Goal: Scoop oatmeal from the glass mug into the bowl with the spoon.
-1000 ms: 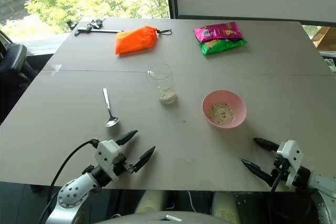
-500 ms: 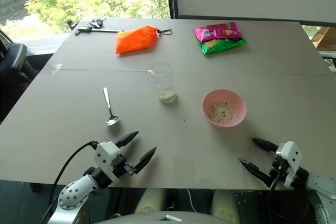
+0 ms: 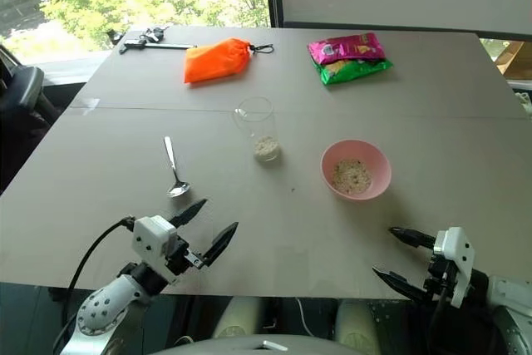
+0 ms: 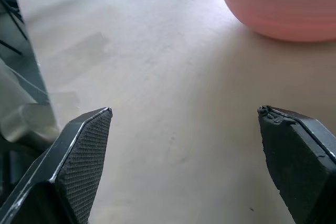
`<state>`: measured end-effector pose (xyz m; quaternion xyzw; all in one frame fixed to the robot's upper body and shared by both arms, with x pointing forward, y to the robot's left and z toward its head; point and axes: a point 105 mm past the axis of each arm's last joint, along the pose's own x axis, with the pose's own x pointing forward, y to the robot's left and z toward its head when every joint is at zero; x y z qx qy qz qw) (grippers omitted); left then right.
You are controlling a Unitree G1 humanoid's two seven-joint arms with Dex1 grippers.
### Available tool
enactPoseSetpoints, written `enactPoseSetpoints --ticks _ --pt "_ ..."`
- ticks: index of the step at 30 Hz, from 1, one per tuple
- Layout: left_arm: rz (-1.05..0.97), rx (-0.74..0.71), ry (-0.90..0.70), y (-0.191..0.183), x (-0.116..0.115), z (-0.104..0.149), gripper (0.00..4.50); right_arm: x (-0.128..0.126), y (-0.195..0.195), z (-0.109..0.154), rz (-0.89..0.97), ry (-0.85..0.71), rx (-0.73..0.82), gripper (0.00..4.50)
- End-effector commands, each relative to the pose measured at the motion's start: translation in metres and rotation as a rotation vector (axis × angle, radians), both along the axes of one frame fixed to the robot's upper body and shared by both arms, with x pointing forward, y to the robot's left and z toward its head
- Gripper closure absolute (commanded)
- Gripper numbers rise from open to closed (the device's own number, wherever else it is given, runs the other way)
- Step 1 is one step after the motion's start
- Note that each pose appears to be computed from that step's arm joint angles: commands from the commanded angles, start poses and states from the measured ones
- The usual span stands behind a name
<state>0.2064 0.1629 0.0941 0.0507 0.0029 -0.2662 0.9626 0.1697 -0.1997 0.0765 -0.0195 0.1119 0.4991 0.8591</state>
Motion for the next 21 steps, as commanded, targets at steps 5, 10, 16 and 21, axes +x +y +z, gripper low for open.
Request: enactPoseSetpoints --ticks 5,10,16,21 --pt "0.213 -0.047 -0.06 0.02 0.032 0.045 0.03 0.022 0.038 0.071 0.094 -0.15 0.059 0.0" --pt "0.376 -0.057 -0.017 0.031 0.064 0.057 0.03 0.044 0.062 0.096 0.128 -0.194 0.008 0.0" --pt "0.525 -0.045 0.061 0.053 0.084 0.051 0.03 0.051 0.087 0.111 0.205 -0.209 -0.004 0.0" --pt "0.583 -0.036 0.127 0.056 0.09 0.039 0.03 0.055 0.091 0.117 0.204 -0.232 0.0 0.0"
